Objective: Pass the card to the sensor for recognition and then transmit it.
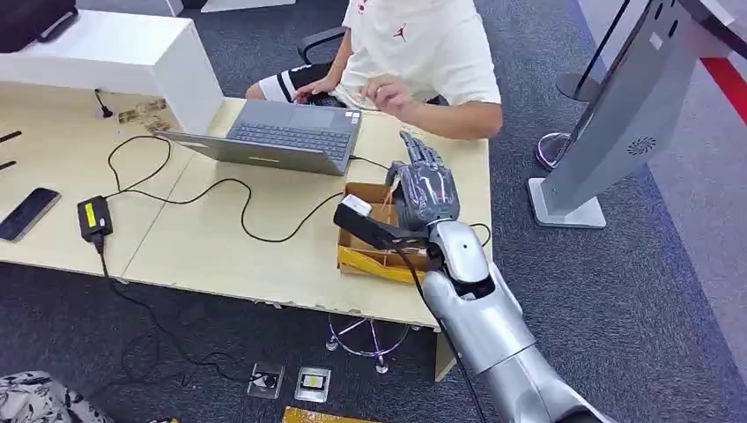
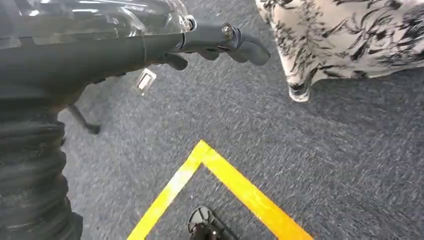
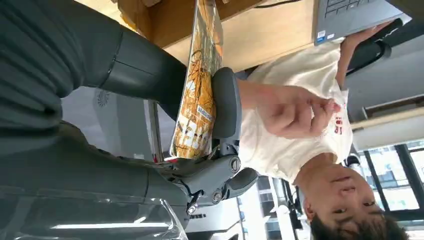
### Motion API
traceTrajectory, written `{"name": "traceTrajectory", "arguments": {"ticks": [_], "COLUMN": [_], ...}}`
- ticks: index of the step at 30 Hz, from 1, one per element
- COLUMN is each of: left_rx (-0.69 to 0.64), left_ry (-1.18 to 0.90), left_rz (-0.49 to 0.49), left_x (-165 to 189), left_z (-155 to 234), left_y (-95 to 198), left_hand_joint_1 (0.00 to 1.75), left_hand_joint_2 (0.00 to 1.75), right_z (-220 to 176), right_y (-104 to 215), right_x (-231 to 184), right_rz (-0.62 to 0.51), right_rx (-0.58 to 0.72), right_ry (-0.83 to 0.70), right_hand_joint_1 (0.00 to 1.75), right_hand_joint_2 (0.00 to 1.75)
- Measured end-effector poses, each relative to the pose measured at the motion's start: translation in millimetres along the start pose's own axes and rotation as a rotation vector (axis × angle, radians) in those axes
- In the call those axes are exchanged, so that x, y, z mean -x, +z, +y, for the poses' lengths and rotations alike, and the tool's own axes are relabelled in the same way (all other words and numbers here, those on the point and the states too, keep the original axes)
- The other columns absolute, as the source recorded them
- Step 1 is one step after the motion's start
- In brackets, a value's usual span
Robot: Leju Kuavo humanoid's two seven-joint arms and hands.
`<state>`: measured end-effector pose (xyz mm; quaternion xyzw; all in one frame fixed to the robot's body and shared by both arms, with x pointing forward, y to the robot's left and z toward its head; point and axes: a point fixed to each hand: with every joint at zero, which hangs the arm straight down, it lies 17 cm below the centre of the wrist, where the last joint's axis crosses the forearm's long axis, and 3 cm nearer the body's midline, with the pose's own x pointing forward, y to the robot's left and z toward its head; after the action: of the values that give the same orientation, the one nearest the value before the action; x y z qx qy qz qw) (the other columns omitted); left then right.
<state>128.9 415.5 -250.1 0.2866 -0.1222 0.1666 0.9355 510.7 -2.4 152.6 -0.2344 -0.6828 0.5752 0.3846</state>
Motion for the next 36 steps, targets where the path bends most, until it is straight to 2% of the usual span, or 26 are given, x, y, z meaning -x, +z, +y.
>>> {"name": "traceTrajectory", "arguments": {"ticks": [10, 15, 24, 29, 36], "left_rx": [0.014, 0.012, 0.008, 0.007, 0.000], "left_ry": [-0.012, -0.015, -0.020, -0.022, -0.039], "left_rz": [0.024, 0.039, 0.056, 0.059, 0.055], "left_x": [5, 8, 12, 14, 14], "left_z": [-7, -6, -5, -6, -5], "left_y": [4, 3, 3, 4, 4], "left_hand_joint_1": [0.00, 0.00, 0.00, 0.00, 0.00], "left_hand_joint_2": [1.75, 1.75, 1.75, 1.75, 1.75], "right_z": [4, 7, 22, 36, 51], "right_y": [4, 13, 49, 87, 120], "right_x": [10, 33, 100, 153, 186], "right_rz": [0.037, 0.091, 0.240, 0.358, 0.437], "right_rx": [0.004, 0.024, 0.058, 0.080, 0.072], "right_ry": [-0.037, -0.052, -0.107, -0.158, -0.185], "right_hand_joint_1": [1.75, 1.75, 1.75, 1.75, 1.75], "right_hand_joint_2": [1.75, 1.75, 1.75, 1.75, 1.75]}}
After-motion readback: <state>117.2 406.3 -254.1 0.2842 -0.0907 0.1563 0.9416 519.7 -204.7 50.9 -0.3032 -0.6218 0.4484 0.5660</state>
